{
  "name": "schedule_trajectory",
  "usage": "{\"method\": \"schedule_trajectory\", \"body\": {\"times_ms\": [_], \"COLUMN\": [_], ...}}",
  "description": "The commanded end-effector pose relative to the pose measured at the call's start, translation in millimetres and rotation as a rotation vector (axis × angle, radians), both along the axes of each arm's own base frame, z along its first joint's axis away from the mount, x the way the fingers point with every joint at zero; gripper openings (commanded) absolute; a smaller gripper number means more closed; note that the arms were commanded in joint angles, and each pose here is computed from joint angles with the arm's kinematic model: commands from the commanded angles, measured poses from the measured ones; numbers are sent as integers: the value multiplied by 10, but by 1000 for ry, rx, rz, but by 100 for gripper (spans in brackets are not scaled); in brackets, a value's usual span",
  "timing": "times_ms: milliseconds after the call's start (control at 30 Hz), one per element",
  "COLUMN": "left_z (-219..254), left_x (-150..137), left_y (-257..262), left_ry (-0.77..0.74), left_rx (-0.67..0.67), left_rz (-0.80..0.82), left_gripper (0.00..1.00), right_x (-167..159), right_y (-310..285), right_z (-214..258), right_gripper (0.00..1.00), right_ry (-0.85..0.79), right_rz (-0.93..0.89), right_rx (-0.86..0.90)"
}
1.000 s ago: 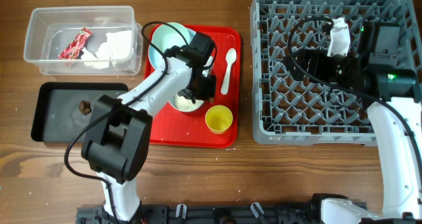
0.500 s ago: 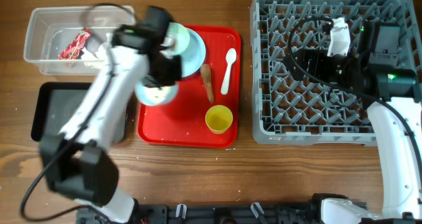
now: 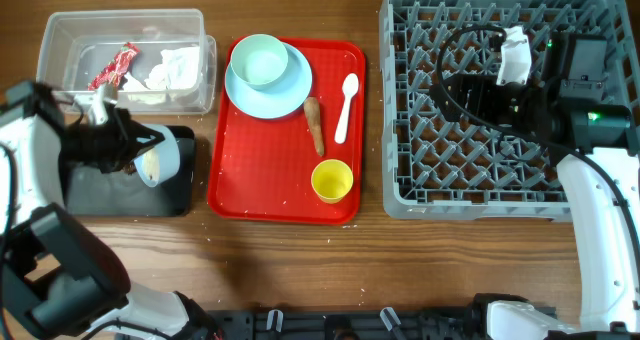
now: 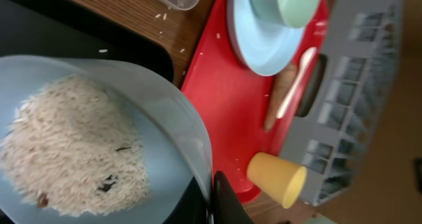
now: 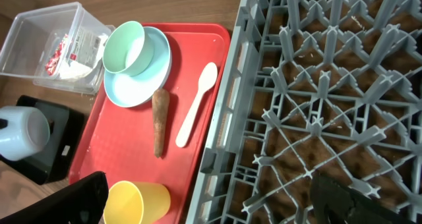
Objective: Sort waste into correct bins and load items into the dishwasher rack
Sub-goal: 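Pour the rice onto the black tray with left gripper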
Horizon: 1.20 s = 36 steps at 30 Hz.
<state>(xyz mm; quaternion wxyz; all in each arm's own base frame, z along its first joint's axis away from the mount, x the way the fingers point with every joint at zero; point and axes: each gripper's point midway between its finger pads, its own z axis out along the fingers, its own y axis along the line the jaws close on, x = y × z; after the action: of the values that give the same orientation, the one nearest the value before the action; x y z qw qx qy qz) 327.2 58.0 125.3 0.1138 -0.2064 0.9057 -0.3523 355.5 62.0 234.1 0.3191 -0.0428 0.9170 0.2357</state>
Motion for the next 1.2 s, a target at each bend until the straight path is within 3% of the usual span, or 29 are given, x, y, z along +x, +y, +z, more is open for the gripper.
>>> {"method": "schedule_trajectory", "body": {"times_ms": [0, 167, 333, 467, 1100, 1167], "left_z": [98, 416, 722, 780, 748, 581], "left_x": [-21, -128, -124, -121, -89, -70], "left_y": [143, 568, 604, 608, 652, 692], "left_ry": [-199, -408, -504, -443, -366, -322], "left_rx": [-217, -452, -607, -706, -747, -657], "left_rz": [97, 307, 346, 394, 432, 442], "left_gripper": [4, 4, 4, 4, 4, 4], "right_x": [13, 10, 10, 9, -5, -5], "right_y": [5, 5, 5, 5, 6, 6], "right_z": [-19, -23, -22, -24, -32, -32], "right_gripper": [100, 100, 100, 100, 100, 100], "right_ry": [20, 22, 22, 23, 29, 30], "right_rz": [-22, -22, -22, -22, -22, -22], "right_rx": [15, 15, 15, 15, 15, 15]}}
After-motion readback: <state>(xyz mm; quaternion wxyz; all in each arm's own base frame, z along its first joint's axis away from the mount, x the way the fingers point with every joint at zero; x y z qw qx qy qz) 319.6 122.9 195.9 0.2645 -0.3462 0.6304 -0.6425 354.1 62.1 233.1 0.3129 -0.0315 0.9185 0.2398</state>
